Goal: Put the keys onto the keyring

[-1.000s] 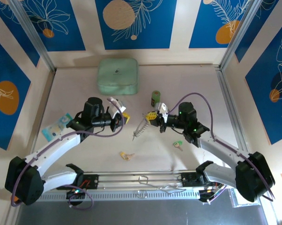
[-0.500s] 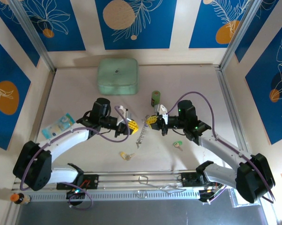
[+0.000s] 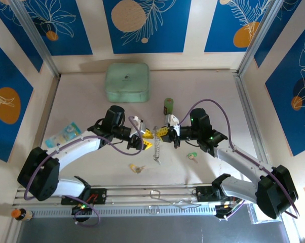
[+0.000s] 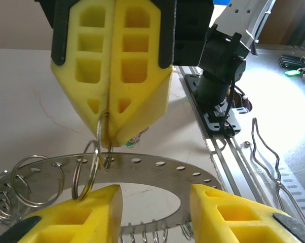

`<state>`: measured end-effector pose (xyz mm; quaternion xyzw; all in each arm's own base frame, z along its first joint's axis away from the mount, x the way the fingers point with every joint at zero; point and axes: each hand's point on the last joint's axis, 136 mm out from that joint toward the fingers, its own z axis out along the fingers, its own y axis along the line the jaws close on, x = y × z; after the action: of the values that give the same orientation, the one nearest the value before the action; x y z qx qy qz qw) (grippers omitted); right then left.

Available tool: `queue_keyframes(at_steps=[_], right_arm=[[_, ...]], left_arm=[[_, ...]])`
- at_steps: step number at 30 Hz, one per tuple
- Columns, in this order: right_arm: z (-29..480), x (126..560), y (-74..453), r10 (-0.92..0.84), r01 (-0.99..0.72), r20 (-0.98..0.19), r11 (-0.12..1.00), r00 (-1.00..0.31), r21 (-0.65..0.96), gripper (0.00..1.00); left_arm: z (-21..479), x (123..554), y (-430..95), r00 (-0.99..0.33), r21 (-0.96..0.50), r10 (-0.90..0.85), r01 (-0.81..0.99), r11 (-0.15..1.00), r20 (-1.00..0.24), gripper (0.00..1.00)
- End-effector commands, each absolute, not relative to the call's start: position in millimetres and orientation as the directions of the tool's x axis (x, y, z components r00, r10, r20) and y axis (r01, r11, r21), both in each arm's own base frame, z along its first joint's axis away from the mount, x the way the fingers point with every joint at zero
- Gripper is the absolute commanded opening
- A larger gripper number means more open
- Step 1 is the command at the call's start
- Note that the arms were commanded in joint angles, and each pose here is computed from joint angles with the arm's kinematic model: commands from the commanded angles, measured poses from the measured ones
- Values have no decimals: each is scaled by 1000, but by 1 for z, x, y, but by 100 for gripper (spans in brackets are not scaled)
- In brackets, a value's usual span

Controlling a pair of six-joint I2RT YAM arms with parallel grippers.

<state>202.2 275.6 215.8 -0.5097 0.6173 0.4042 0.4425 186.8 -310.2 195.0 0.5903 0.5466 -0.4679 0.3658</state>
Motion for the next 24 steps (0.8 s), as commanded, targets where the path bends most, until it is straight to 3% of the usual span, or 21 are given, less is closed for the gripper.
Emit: queue_keyframes(at_steps=[1,5,10,17,21,24], right_arm=[[234,194,279,-247,-994,-968,106,-32,6,0],[230,195,279,-266,-994,-963,113,-31,1,0],[230,197,282,-270,-992,-963,122,-23,-11,0],[232,203,281,-267,-986,-964,162,-10,-34,0],[233,204,280,-265,-985,-964,170,-10,-36,0],[233,203,278,-262,-984,-965,174,-11,-36,0]], left_arm=[[206,190,-315,5,-34,279,990,-138,-960,41],[214,188,-315,17,-18,248,990,-139,-969,44],[224,179,-316,7,-32,203,982,-185,-979,40],[223,176,-314,-9,-47,202,982,-185,-979,22],[219,177,-313,-24,-59,215,986,-158,-976,31],[212,178,-310,-25,-59,244,989,-134,-969,33]])
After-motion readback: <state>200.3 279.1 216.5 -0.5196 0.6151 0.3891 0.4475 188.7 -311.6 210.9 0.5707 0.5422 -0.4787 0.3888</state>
